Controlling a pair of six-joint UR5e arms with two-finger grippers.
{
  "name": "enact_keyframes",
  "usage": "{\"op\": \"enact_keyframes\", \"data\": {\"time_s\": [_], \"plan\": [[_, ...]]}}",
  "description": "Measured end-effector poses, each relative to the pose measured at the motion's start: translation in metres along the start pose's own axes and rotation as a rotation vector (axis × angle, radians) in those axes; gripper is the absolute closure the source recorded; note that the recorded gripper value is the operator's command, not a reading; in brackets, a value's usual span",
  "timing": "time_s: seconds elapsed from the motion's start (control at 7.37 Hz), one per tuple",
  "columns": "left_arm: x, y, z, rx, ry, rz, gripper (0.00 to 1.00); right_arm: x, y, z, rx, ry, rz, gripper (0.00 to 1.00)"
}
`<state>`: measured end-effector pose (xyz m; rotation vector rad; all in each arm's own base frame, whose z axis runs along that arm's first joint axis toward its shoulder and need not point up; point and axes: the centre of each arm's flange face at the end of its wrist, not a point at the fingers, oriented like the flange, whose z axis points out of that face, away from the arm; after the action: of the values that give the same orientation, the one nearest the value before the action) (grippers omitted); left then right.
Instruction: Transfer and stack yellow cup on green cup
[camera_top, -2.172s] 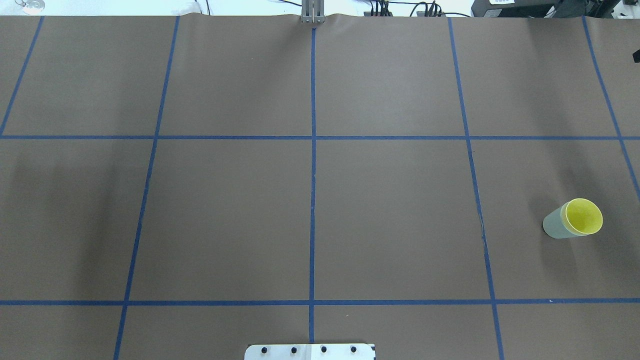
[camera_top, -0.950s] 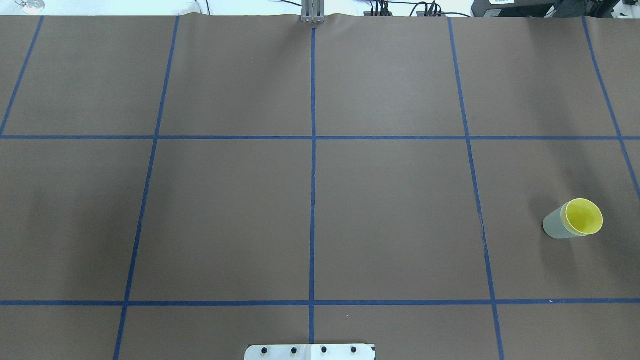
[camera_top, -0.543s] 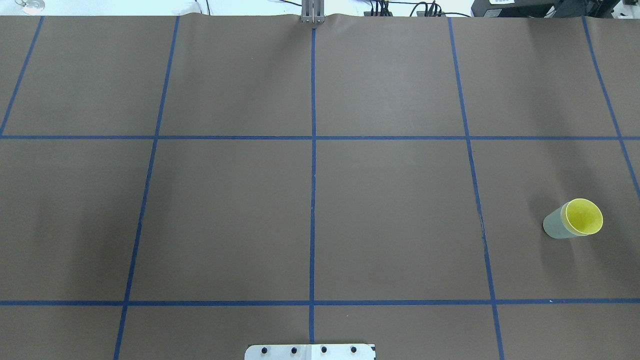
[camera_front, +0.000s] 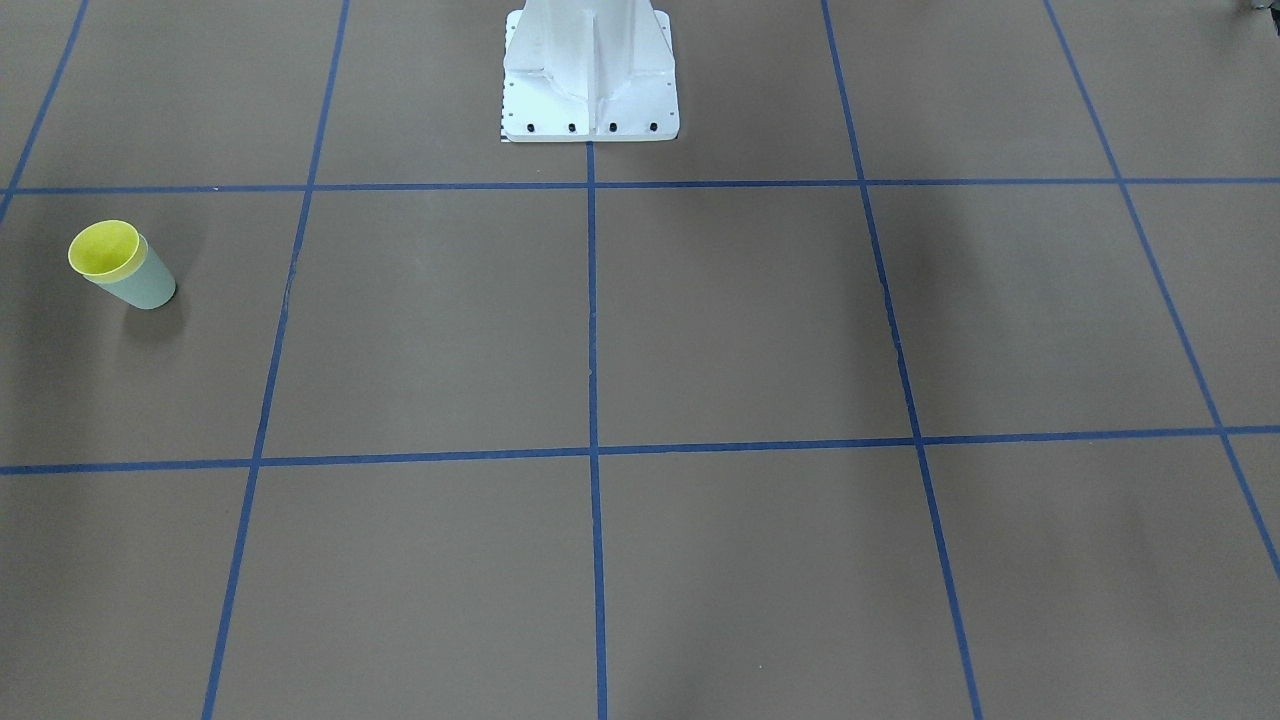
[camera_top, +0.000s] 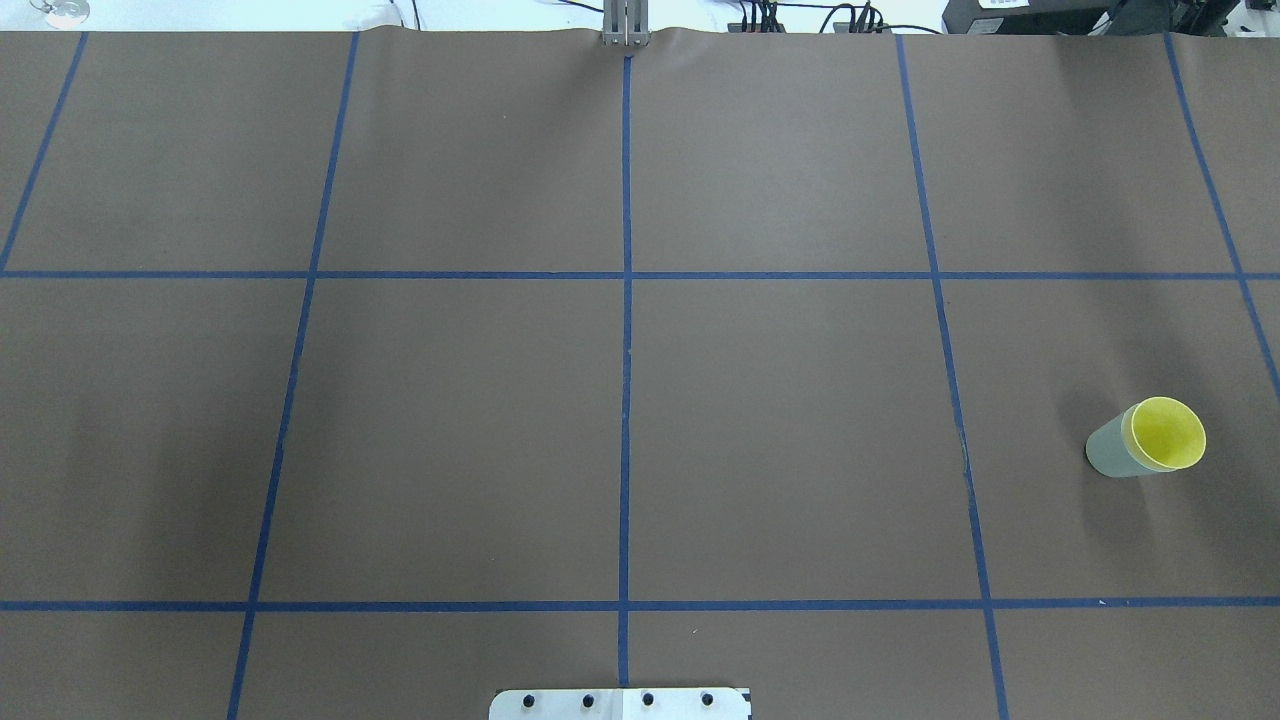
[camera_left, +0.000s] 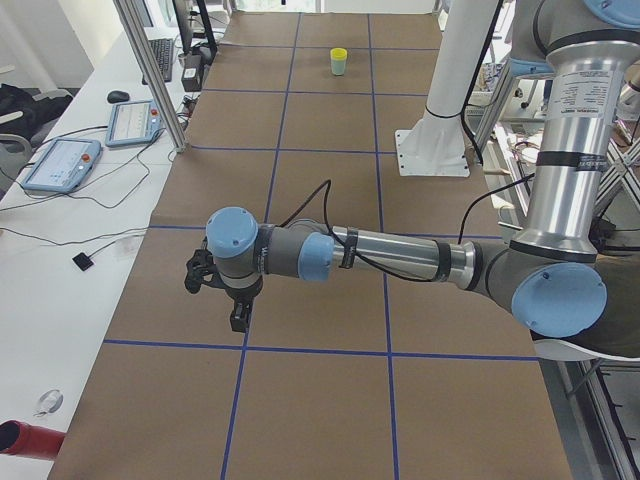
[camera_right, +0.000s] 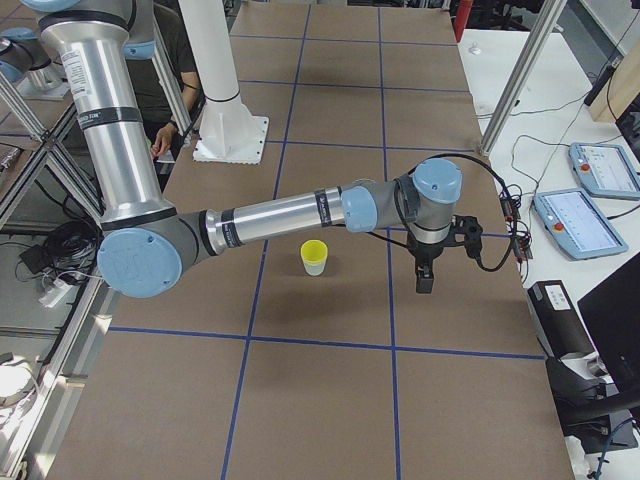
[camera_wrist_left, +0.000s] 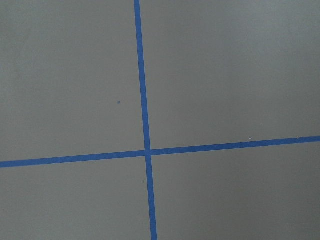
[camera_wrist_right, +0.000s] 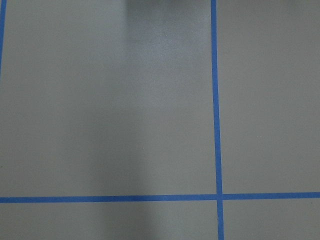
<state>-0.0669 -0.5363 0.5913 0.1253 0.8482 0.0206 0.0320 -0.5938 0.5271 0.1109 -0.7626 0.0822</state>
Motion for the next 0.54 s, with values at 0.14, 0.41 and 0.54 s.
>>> {"op": "enact_keyframes", "data": {"time_s": [0.14, 0.41, 0.54], "plan": [[-0.002, 0.004, 0.002, -0.005, -0.001, -0.008, 0.0, 0.004, 0.004, 0.003, -0.005, -0.002, 0.005, 0.0], [-0.006, 0.011, 0.005, -0.001, -0.001, -0.008, 0.0, 0.013, 0.014, 0.01, -0.016, 0.0, 0.015, 0.0], [-0.007, 0.013, 0.005, 0.005, -0.003, -0.002, 0.0, 0.016, 0.018, 0.013, -0.02, 0.002, 0.019, 0.0]]}}
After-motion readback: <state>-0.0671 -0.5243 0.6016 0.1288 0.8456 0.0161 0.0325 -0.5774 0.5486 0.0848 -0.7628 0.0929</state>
